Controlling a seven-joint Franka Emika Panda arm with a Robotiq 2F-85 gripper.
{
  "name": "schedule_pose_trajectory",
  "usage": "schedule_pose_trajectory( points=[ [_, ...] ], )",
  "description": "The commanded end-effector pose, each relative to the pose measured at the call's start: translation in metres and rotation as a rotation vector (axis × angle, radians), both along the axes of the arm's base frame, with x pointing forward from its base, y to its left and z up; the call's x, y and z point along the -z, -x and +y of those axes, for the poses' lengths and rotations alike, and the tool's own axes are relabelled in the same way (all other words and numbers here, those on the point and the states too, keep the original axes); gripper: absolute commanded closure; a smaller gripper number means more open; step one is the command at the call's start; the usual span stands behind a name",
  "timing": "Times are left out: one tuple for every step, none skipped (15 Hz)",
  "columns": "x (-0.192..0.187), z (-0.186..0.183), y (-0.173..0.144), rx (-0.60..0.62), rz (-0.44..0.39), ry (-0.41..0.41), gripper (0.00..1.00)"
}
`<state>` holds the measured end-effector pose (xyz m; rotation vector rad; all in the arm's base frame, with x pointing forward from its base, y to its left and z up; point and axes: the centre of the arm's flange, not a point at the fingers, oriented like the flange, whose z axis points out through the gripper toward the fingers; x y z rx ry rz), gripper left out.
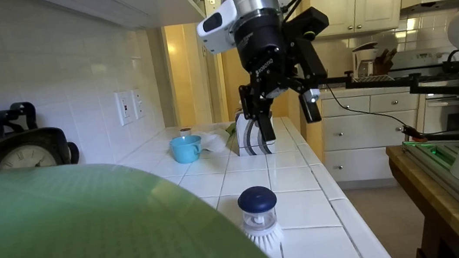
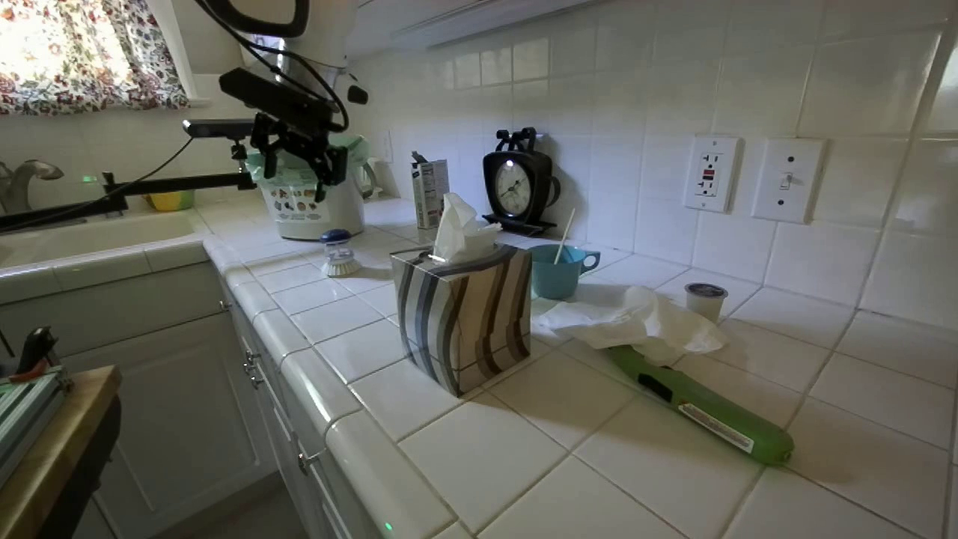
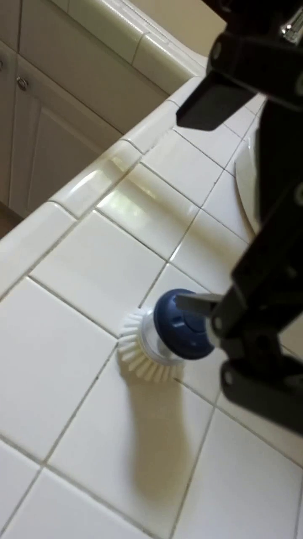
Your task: Open the left door of the top cabinet then pick up the blush and put it in the cabinet
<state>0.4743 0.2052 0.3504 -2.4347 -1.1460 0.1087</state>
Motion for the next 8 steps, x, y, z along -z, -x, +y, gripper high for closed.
schedule_pose_trajectory(
  points=[
    [0.013, 0.002, 0.006, -0.013, 0.05, 0.028, 0.0],
    [0.015, 0.004, 0.004, -0.011, 0.048, 0.039, 0.0],
    [0.017, 0.005, 0.002, -0.008, 0.04, 0.058, 0.0],
    [0.02, 0.006, -0.001, 0.007, 0.026, 0.082, 0.0],
    [0.022, 0.007, -0.004, 0.017, 0.019, 0.096, 0.0],
    [0.024, 0.008, -0.007, 0.026, 0.01, 0.115, 0.0],
    [0.026, 0.009, -0.008, 0.033, 0.001, 0.126, 0.0],
    [0.029, 0.011, -0.009, 0.041, -0.006, 0.135, 0.0]
  ],
)
